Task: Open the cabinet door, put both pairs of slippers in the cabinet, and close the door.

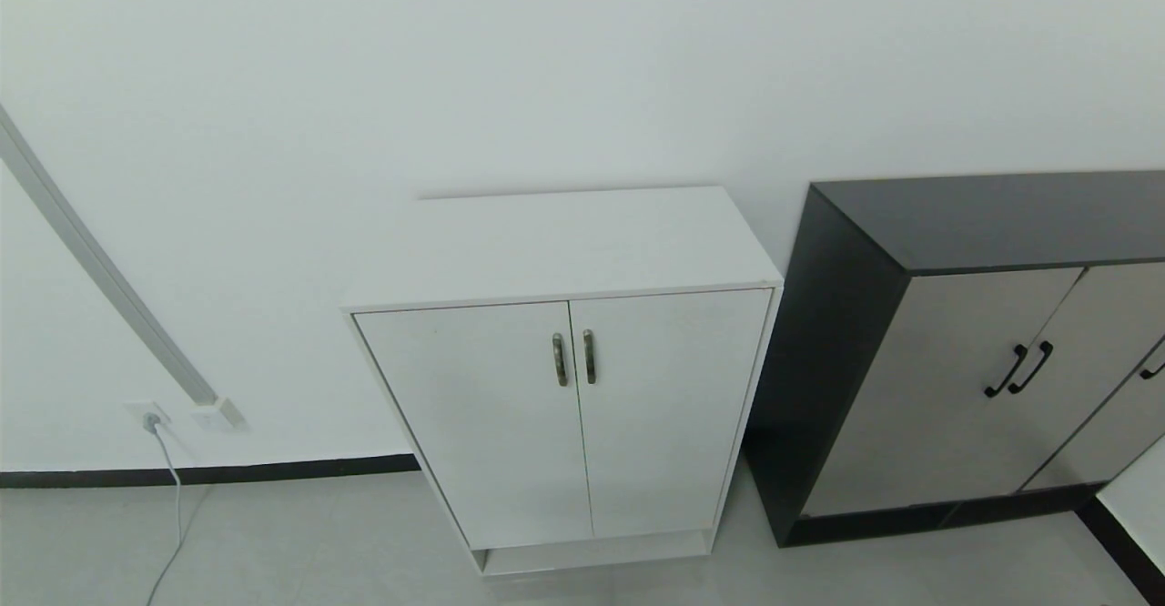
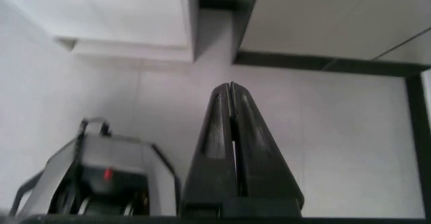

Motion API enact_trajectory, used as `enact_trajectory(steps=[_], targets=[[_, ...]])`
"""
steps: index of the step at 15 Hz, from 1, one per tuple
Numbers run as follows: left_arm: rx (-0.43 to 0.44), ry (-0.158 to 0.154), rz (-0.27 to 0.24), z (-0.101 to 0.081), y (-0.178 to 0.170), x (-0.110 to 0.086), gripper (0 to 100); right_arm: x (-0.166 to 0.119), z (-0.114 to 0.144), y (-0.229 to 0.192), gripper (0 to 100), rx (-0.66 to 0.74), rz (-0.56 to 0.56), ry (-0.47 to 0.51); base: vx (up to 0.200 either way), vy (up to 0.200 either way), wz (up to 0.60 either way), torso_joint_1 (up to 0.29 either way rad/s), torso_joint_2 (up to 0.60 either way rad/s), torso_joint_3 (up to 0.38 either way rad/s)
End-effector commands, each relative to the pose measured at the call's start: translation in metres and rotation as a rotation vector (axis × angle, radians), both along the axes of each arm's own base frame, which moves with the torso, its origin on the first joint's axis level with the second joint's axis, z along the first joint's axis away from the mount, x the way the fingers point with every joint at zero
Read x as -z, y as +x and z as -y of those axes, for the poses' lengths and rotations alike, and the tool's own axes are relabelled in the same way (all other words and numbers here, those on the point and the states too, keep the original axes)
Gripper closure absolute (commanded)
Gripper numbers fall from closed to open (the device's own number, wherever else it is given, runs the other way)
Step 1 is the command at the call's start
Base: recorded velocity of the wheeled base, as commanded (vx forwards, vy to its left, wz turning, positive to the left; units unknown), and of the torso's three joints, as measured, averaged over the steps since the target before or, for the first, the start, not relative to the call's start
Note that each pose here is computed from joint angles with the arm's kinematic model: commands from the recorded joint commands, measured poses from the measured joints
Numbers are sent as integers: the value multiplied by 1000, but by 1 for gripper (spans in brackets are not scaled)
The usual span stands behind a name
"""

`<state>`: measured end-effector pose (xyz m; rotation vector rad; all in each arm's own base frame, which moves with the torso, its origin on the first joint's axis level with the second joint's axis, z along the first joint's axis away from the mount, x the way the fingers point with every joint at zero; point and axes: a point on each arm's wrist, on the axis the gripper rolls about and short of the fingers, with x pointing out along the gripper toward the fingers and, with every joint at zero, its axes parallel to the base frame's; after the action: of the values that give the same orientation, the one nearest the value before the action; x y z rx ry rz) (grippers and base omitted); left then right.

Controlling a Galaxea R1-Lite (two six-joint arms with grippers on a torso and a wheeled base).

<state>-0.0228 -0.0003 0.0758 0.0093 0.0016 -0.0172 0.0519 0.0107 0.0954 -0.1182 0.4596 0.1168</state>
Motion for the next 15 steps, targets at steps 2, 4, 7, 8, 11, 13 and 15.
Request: enact_trajectory(steps=[2, 4, 7, 8, 11, 13, 15], targets=[[0, 0, 0, 0, 0, 0, 100, 4, 6, -26, 100, -42, 68, 34, 0, 0, 0, 0, 0, 0], [0, 0, 0, 0, 0, 0, 100, 7, 7, -30, 100, -51, 69, 36, 0, 0, 0, 0, 0, 0], [1, 0, 0, 0, 0, 0, 100, 11, 7, -35, 100, -124, 47, 50, 0, 0, 0, 0, 0, 0], [1, 0, 0, 0, 0, 0, 100, 11, 7, -35, 100, -128, 49, 50, 0, 0, 0, 0, 0, 0], [1, 0, 0, 0, 0, 0, 100, 10, 7, -35, 100, -129, 56, 52, 0, 0, 0, 0, 0, 0], [1, 0, 0, 0, 0, 0, 100, 12, 7, -36, 100, -140, 46, 44, 0, 0, 0, 0, 0, 0], [1, 0, 0, 0, 0, 0, 100, 13, 7, -39, 100, -172, 40, 44, 0, 0, 0, 0, 0, 0]])
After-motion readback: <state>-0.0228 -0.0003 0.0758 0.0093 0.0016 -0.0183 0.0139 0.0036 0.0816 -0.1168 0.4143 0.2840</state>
